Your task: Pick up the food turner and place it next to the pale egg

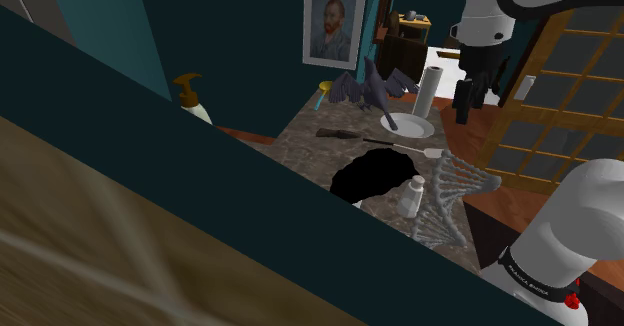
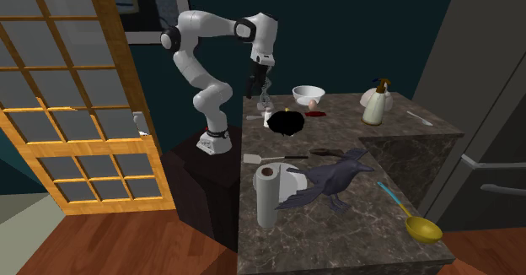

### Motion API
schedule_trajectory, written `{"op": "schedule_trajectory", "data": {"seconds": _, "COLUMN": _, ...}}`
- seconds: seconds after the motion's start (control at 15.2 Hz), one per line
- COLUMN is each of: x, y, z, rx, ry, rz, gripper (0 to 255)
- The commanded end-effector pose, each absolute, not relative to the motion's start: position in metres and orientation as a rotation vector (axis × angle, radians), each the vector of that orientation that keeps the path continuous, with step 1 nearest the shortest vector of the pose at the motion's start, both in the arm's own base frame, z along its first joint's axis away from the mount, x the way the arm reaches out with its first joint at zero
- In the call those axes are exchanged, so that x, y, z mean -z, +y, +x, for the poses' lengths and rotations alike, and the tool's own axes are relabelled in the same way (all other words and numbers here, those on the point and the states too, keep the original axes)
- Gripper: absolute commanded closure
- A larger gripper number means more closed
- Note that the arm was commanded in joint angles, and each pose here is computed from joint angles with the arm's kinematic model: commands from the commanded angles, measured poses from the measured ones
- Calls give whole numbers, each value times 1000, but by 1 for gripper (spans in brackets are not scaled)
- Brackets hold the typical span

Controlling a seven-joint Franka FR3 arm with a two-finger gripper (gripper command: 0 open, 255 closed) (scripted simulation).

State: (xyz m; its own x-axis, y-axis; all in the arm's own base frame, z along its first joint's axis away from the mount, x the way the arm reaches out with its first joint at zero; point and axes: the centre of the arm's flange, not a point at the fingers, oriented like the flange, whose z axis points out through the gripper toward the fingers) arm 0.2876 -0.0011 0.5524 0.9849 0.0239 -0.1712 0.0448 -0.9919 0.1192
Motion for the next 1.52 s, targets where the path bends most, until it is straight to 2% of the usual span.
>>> {"op": "schedule_trajectory", "data": {"seconds": 0.0, "x": -552, "y": -1, "z": 288, "rx": 257, "ry": 52, "rz": 3007, "gripper": 0}}
{"op": "schedule_trajectory", "data": {"seconds": 1.45, "x": -373, "y": -134, "z": 428, "rx": -100, "ry": 834, "rz": 3047, "gripper": 0}}
